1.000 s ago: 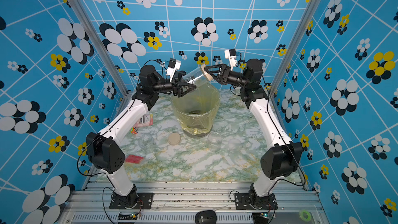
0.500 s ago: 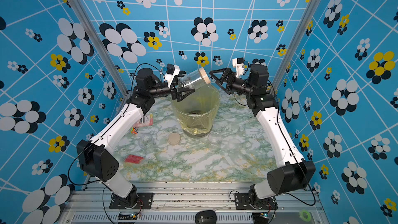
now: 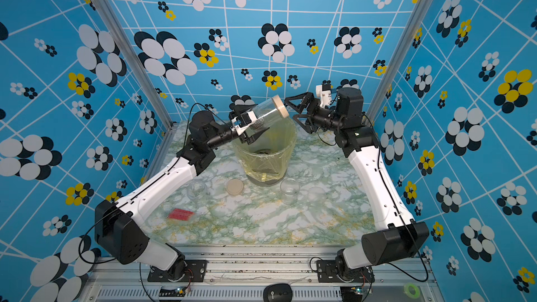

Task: Empty moldy tea leaves from jars
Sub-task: Unscrew the lid from the jar.

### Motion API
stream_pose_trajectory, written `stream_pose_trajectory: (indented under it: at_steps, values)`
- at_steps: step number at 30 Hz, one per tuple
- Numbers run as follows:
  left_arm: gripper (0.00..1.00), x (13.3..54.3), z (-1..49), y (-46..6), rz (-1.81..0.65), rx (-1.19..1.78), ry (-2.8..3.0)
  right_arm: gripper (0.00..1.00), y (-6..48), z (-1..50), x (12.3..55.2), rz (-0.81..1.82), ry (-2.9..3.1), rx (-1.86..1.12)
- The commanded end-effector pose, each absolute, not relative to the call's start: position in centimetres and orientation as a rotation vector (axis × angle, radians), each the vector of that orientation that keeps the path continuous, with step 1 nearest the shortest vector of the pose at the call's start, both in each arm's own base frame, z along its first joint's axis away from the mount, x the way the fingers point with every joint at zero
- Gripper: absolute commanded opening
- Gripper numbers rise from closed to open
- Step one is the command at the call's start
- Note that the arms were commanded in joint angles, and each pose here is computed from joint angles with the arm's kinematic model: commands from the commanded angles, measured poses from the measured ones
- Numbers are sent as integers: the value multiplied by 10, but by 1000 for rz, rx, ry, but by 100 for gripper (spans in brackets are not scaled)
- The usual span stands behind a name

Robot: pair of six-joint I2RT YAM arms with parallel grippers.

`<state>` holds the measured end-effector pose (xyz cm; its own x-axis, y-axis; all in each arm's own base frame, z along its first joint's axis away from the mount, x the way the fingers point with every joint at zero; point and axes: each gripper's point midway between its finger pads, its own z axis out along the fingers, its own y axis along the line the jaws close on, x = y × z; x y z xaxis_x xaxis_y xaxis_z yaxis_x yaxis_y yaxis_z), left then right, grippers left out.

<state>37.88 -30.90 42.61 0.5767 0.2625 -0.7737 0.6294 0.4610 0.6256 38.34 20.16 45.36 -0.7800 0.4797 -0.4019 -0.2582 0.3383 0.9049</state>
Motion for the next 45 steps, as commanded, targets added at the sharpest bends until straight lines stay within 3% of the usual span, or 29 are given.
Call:
stream_pose_trajectory:
  at_steps: [1,35,45]
  values:
    - [4,367,479,-298,-66,1061,781,99,204,470,374,1472,1957,154]
    - [2,361,491,-315,-25,1081,742,99,221,460,396,1510,1971,115]
    - [2,366,486,-321,-35,1082,757,83,226,468,392,1586,1937,93]
